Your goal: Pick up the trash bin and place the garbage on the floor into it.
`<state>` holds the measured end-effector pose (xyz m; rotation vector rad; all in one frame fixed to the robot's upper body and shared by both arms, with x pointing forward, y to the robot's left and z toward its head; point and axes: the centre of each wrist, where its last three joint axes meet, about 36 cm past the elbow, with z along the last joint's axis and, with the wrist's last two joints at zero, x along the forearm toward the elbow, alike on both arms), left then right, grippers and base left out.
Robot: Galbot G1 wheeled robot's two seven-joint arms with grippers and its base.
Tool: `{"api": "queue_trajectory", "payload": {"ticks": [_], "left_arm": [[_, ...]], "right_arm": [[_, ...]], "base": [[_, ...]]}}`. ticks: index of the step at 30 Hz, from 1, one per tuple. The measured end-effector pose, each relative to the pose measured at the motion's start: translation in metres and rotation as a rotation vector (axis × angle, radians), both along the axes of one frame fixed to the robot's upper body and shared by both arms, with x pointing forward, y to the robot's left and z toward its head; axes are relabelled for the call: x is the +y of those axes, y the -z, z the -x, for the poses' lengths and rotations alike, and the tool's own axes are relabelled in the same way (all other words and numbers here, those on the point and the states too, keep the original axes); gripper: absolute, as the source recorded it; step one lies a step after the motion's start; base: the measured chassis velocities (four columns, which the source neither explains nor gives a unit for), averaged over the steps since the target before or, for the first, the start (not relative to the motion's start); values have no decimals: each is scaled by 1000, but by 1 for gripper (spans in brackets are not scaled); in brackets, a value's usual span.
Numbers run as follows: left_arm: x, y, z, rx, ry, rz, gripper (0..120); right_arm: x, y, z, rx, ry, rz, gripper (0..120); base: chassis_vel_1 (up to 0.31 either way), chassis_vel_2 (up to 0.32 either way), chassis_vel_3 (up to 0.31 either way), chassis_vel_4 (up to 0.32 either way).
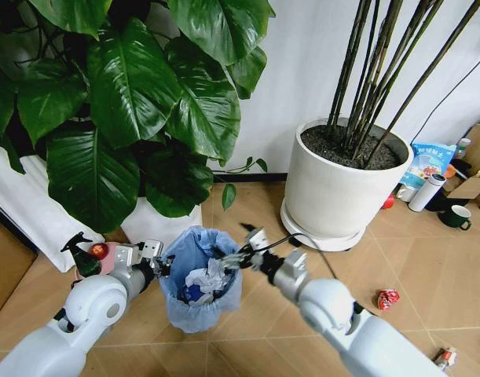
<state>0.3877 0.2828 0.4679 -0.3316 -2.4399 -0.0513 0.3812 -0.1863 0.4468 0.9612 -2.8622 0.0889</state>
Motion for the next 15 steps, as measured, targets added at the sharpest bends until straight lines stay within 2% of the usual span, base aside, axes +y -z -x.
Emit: {"api": "queue_trajectory", "payload": {"ticks": [2,3,7,9,11,15], "left_arm": [[1,-1,1,-6,-5,1,0],[1,-1,1,-6,-5,1,0],[4,-3,1,-19,-7,1,0],[4,-3,1,-19,-7,1,0],[2,-3,2,-26,-6,12,0],[1,-4,3,-31,-2,15,0]], "right_arm": [[-20,-1,2,4,54,13,100],[-20,-1,2,4,54,13,100],[-62,2,6,22,149,46,100],[-62,2,6,22,149,46,100],[-110,24,14,90,231,82,100],[-144,53,24,147,271,120,100]], "base": [[0,0,0,0],[0,0,0,0],[0,0,0,0],[0,0,0,0],[0,0,0,0],[0,0,0,0]]}}
